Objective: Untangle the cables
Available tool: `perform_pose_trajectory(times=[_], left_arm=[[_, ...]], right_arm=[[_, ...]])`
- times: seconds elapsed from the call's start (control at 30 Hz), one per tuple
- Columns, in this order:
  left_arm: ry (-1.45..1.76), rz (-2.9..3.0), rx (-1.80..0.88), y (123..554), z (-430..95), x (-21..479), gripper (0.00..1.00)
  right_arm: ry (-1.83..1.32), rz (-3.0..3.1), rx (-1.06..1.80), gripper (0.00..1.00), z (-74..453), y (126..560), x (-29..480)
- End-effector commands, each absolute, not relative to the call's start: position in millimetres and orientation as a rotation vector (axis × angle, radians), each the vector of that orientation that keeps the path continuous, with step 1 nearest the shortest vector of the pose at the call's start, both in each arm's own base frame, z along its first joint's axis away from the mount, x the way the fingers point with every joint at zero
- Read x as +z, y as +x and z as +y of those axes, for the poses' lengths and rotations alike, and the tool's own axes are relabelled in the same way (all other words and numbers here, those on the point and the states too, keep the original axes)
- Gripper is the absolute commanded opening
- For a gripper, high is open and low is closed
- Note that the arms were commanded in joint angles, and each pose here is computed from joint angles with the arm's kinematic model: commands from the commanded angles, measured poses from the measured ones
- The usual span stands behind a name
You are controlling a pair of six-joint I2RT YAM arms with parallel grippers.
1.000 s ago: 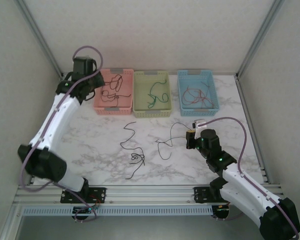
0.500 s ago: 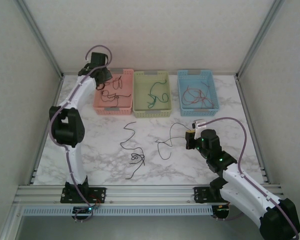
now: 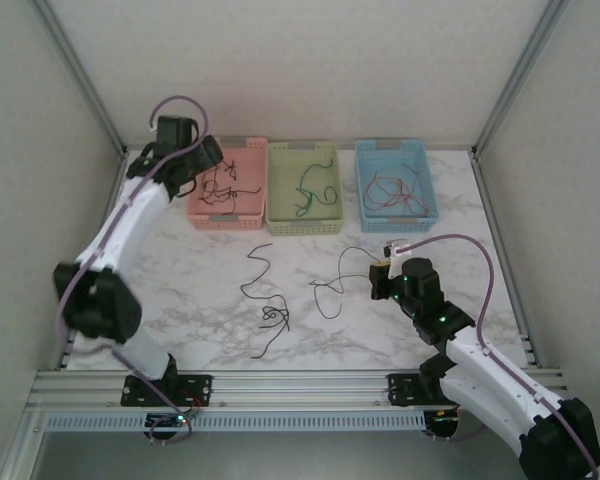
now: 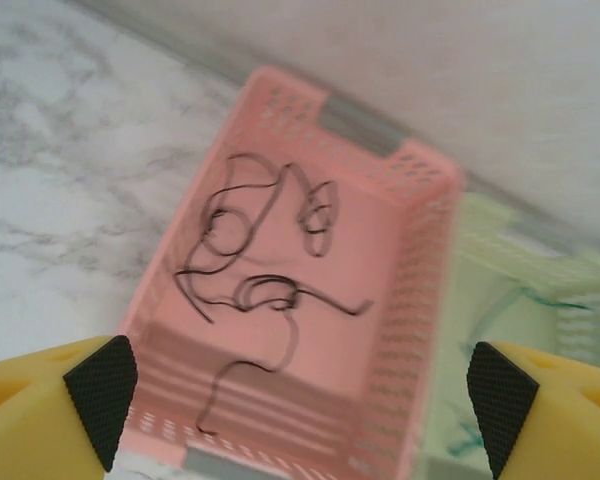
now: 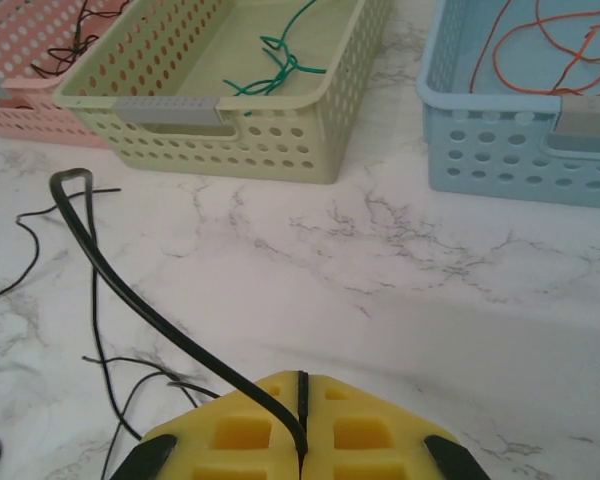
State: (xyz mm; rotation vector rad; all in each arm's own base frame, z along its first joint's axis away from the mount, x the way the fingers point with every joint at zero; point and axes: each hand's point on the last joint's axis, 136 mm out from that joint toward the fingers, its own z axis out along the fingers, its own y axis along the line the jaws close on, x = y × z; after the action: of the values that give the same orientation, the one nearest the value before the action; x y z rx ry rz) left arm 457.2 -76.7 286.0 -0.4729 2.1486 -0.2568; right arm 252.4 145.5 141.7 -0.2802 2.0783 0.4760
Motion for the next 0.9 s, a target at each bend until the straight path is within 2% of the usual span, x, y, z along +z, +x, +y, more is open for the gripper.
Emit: perform_pose_trajectory(times=[0.0, 0.17, 0.37, 0.53, 0.77, 0.87], left_arm=[[-0.312, 2.149, -0.415, 405.8, -115.9, 298.2, 0.87], [-0.189, 2.271, -0.49, 334.5, -150.7, 242.7, 0.86], [-0.17, 2.372, -0.533, 282.6, -159.2, 173.6, 0.83], [-0.199, 2.469, -0.51, 260.7, -150.2, 118.7, 0.79], [-0.19, 2.506, -0.452, 252.9, -142.1, 100.8, 0.76], [-0.164, 2.481, -0.534, 251.0, -151.1, 109.2, 0.74]], right_arm=[[-0.262, 1.967, 0.556, 0.0, 153.8, 257.1, 202.0], [-0.259, 1.905, 0.61, 0.0, 160.5, 259.6, 254.6], [-0.26, 1.873, 0.751, 0.0, 179.8, 261.7, 298.9], [-0.268, 1.853, 0.813, 0.0, 190.8, 266.0, 323.0], [-0.246, 1.872, 0.866, 0.0, 196.0, 266.0, 315.5], [-0.238, 1.879, 0.905, 0.0, 198.8, 263.2, 314.7]])
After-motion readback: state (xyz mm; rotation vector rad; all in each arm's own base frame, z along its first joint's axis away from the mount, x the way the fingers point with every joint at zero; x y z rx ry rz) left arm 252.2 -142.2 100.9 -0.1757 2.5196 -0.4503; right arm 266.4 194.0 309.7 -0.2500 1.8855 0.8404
